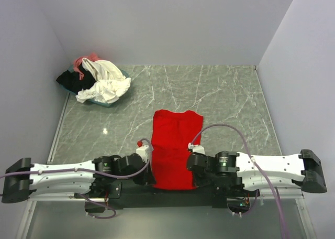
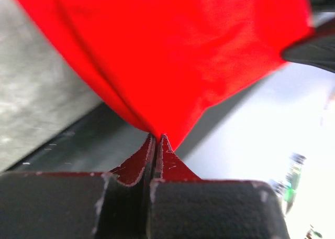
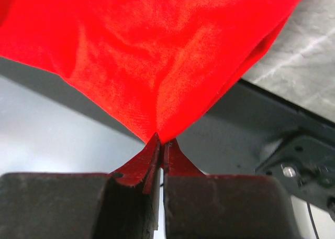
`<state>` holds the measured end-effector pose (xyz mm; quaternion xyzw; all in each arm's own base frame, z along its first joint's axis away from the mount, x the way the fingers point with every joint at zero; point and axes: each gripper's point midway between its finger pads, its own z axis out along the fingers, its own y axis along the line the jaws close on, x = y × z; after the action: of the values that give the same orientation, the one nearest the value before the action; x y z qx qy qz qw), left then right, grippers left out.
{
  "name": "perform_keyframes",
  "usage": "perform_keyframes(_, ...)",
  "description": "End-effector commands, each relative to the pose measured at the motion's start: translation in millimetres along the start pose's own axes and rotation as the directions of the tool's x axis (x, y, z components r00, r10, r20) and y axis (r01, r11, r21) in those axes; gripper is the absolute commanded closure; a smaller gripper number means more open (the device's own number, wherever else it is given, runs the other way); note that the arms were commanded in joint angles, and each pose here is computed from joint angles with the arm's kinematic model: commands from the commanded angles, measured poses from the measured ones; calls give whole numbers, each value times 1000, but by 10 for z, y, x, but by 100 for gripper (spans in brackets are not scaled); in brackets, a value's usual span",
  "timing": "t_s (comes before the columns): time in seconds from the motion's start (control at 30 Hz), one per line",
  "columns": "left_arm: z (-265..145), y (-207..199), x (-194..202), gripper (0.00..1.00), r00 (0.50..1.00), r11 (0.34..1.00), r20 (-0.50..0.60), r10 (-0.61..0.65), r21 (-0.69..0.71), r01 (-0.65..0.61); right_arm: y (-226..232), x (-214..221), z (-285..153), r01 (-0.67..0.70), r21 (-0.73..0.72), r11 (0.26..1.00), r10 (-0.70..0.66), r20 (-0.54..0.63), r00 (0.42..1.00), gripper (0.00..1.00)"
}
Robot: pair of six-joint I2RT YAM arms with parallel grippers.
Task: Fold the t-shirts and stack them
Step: Fold the tshirt
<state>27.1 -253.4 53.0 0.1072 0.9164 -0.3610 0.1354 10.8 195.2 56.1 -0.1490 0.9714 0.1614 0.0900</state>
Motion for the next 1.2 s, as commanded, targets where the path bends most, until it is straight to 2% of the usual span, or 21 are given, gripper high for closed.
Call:
perform_keyframes(0.0,-226,-390,-81,99,1000,987,21,21,159,-24,43,-82,-300,10,-21,1000,-9,40,999,100)
perform_keyframes(0.17,-382,-498,-313,100,991,984,130,-33,180,9,9,-329,-557,-28,11,1000,25,160,987,100)
perform_keyframes(0.27,-420,-512,-578,100,963,984,255,-91,169,48,-22,-540,-679,-57,26,998,49,265,963,100)
perform_keyframes(0.37,-461,-527,-818,100,924,985,360,-126,154,74,7,-798,-828,-85,12,996,75,362,929,100)
perform_keyframes(0.57,-585,-538,-1293,100,834,993,542,-102,101,56,-96,-1215,-812,-108,48,993,75,447,891,100)
perform_keyframes(0.67,-566,-550,-1522,100,816,992,567,-109,120,49,-182,-1388,-774,-121,70,990,74,471,879,100)
perform_keyframes(0.83,-492,-423,-1844,100,806,996,585,-86,55,66,-271,-1648,-790,-130,85,988,69,513,856,100)
perform_keyframes(1.17,-572,-311,-2212,100,784,999,619,-45,9,50,-378,-2035,-822,-145,110,983,62,547,835,100)
